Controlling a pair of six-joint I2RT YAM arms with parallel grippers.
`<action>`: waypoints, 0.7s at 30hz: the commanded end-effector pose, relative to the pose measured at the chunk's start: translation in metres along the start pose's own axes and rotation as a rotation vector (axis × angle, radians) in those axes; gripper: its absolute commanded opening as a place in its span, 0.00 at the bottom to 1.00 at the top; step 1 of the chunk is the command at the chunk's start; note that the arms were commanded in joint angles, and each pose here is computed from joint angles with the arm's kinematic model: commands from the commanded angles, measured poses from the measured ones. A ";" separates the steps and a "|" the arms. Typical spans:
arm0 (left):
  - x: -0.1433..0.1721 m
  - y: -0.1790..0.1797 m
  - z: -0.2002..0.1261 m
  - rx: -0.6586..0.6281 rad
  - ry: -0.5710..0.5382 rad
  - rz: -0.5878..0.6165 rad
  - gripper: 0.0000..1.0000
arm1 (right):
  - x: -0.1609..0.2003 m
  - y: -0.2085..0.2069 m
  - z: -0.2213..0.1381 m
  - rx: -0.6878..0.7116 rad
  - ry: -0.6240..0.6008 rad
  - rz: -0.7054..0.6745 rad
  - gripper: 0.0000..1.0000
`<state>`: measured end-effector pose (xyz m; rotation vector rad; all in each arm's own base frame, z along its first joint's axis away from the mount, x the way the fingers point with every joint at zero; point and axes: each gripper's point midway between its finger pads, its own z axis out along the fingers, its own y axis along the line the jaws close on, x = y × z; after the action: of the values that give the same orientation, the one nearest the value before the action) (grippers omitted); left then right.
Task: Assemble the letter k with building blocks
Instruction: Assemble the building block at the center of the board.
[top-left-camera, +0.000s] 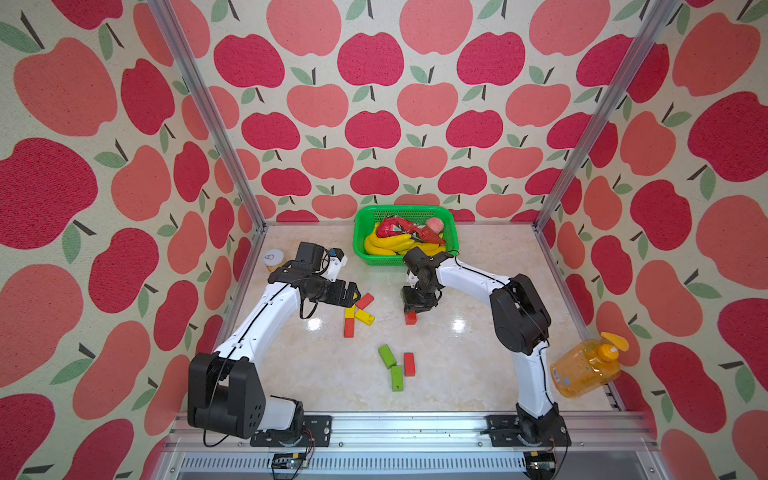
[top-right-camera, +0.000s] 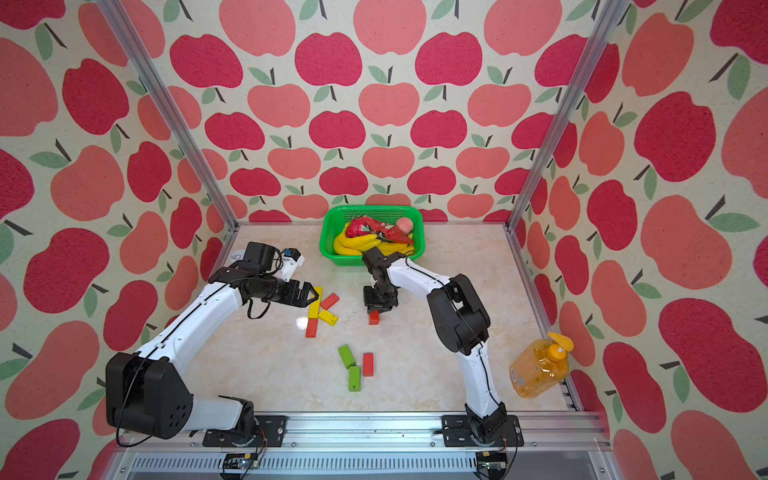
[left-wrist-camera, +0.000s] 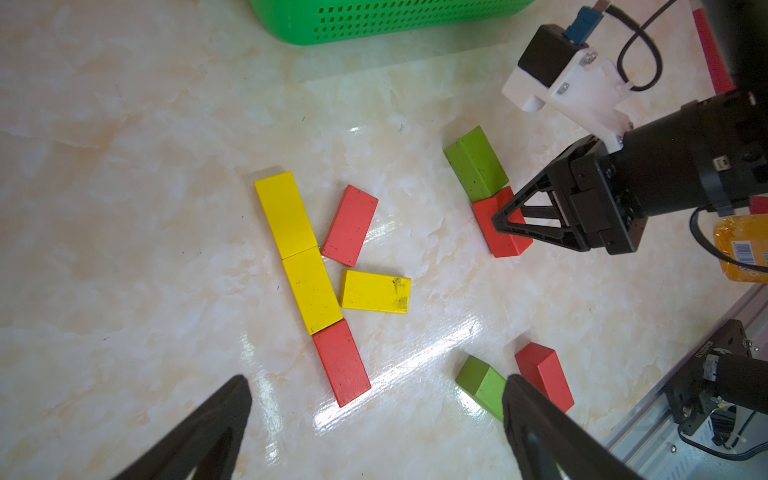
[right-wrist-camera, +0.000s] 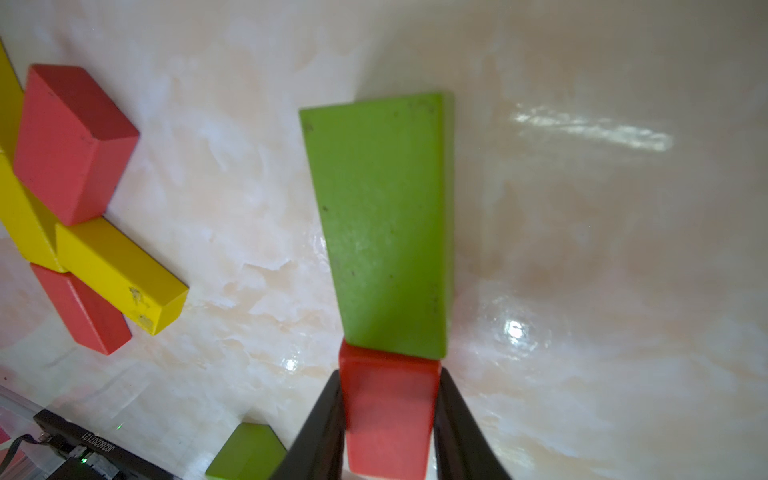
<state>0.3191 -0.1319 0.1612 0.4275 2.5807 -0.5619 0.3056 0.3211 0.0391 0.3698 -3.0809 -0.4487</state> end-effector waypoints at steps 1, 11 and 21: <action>-0.005 -0.004 -0.003 0.021 -0.006 0.016 0.98 | -0.001 -0.020 0.018 0.072 0.028 0.045 0.22; -0.004 -0.004 -0.004 0.023 -0.005 0.016 0.98 | -0.003 -0.021 0.018 0.079 0.033 0.054 0.22; -0.005 -0.005 -0.004 0.029 -0.007 0.016 0.98 | 0.003 -0.024 0.021 0.081 0.049 0.063 0.25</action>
<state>0.3186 -0.1331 0.1616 0.4300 2.5791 -0.5719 0.3124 0.3228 0.0392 0.3468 -3.0875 -0.4472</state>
